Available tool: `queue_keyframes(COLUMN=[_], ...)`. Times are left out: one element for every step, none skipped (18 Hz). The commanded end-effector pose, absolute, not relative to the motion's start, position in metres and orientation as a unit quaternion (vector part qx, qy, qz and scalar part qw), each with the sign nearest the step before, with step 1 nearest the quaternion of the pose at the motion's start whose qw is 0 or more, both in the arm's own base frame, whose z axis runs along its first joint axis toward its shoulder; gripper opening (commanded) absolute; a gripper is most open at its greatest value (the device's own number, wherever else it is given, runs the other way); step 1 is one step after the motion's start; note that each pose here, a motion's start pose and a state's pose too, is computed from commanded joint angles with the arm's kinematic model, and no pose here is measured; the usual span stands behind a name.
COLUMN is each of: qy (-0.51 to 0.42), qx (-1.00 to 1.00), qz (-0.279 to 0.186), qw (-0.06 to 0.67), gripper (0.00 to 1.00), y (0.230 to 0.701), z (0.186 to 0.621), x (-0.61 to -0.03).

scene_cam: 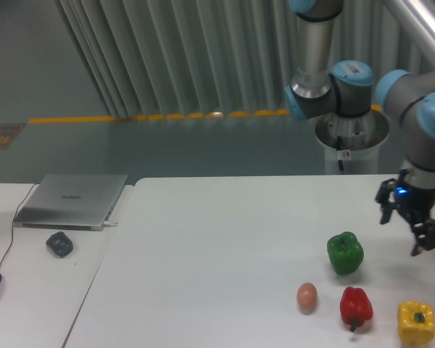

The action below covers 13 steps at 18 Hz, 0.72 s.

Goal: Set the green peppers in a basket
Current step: 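Lower the open gripper over the green bell pepper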

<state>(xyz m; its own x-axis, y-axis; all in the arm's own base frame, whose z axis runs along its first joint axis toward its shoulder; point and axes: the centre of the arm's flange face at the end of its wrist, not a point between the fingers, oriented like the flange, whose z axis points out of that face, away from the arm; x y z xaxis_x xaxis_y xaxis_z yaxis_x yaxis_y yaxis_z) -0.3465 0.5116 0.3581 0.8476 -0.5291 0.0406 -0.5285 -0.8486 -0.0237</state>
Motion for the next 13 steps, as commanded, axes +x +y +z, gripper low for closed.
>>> queue_keyframes(qy=[0.285,0.289,0.290,0.289,0.290,0.292,0.294,0.294,0.294,0.294,0.293,0.293,0.294], qx=[-0.958,-0.957,-0.956,-0.956,-0.956,-0.955,-0.955,-0.955,-0.955,-0.954,-0.955,-0.955,-0.954], qz=[-0.018,-0.022,-0.027,-0.026,-0.027,-0.029,-0.030,-0.030,-0.033,-0.035,-0.035,-0.035,-0.037], qw=[-0.013,-0.027,-0.031,-0.031,-0.032,-0.034,-0.037,-0.037,-0.037,-0.038,-0.038,-0.039,-0.041], gripper=[1.00,1.00,1.00,1.00,1.00,1.00,1.00,1.00,1.00,1.00,1.00,1.00,1.00], y=[0.515,0.515,0.515,0.515,0.517,0.522,0.523,0.523,0.524,0.526,0.529,0.531,0.531], z=[0.356,0.355,0.351,0.351,0.349,0.343,0.341,0.340,0.338,0.336,0.332,0.331,0.327], x=[-0.338,-0.334,-0.333,-0.334,-0.332,-0.327,-0.325,-0.324,-0.322,-0.317,-0.313,-0.312,-0.311])
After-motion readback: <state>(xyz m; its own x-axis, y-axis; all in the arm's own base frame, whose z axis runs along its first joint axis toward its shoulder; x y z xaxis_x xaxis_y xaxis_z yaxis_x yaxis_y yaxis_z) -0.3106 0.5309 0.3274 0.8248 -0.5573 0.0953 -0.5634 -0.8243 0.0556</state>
